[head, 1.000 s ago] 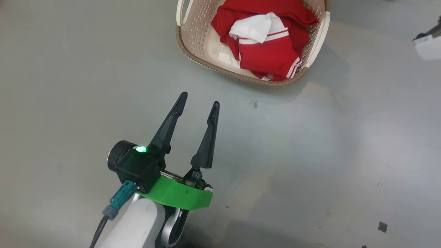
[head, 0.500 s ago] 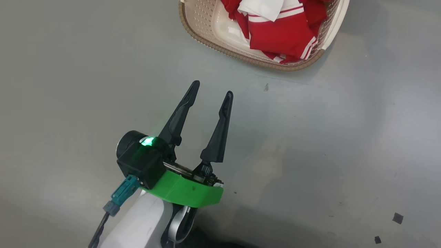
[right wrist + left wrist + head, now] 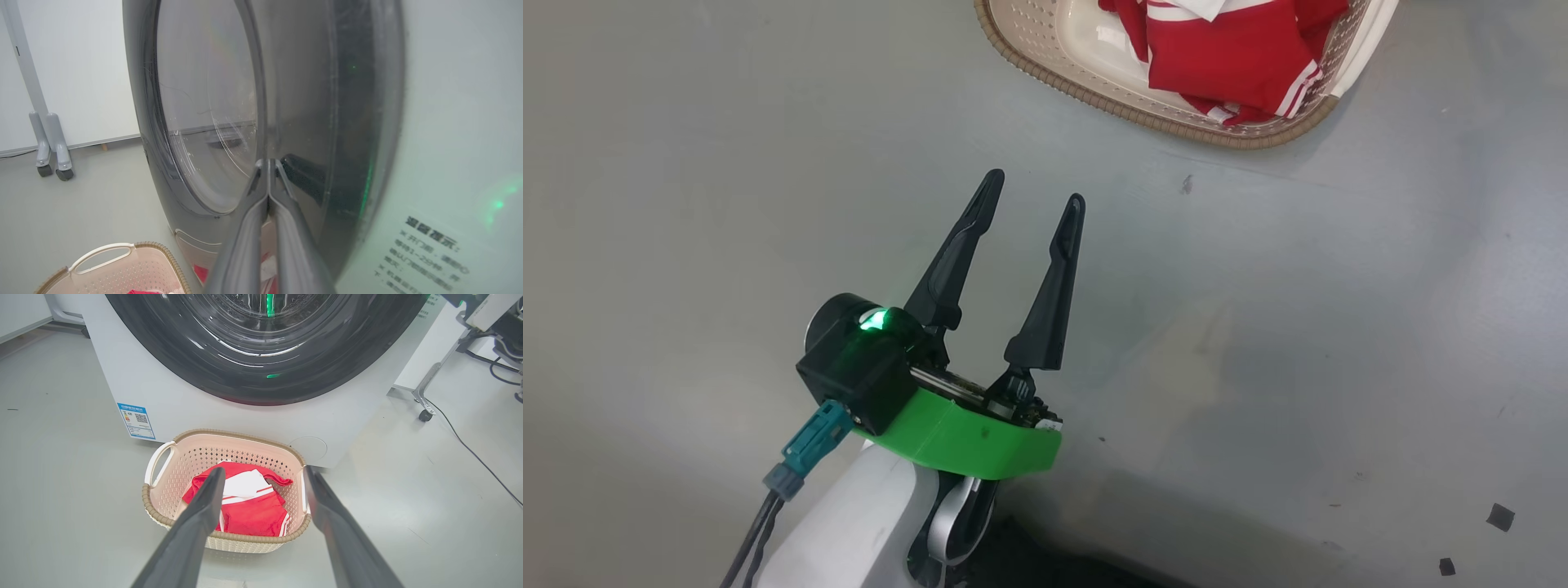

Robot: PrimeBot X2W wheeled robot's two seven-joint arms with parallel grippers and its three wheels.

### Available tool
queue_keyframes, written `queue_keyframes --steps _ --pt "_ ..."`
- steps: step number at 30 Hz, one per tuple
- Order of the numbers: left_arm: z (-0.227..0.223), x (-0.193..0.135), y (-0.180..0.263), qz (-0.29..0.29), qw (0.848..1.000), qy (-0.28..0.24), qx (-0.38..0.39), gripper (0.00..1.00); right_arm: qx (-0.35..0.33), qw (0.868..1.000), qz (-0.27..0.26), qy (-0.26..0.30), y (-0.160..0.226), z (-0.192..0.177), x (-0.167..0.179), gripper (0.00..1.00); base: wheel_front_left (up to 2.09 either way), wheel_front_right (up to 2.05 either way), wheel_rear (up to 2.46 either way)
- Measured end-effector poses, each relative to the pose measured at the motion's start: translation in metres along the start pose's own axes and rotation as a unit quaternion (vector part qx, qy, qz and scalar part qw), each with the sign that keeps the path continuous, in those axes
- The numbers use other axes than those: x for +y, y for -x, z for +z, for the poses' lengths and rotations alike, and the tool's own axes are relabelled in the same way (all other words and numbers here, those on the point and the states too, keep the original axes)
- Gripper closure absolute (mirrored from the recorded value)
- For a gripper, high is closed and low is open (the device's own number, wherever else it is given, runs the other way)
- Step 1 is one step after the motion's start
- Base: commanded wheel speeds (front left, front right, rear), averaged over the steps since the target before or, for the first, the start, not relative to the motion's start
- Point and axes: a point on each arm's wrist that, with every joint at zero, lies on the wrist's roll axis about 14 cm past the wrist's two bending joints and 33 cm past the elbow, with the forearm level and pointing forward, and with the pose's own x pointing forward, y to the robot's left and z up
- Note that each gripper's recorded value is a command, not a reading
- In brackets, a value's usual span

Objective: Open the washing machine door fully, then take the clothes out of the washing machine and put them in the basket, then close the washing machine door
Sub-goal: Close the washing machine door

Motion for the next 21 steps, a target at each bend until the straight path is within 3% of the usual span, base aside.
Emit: queue_keyframes --steps 14,21 --pt "0.009 -0.001 0.0 0.0 1.0 -0.003 -0.011 0.0 -0.001 1.0 0.0 -0.002 -0.005 -0.002 0.005 1.0 0.0 0.0 0.0" --pt "0.022 -0.001 0.001 0.0 1.0 -0.017 -0.026 0.0 0.021 1.0 0.011 -0.012 0.012 -0.015 0.026 1.0 0.0 0.0 0.0"
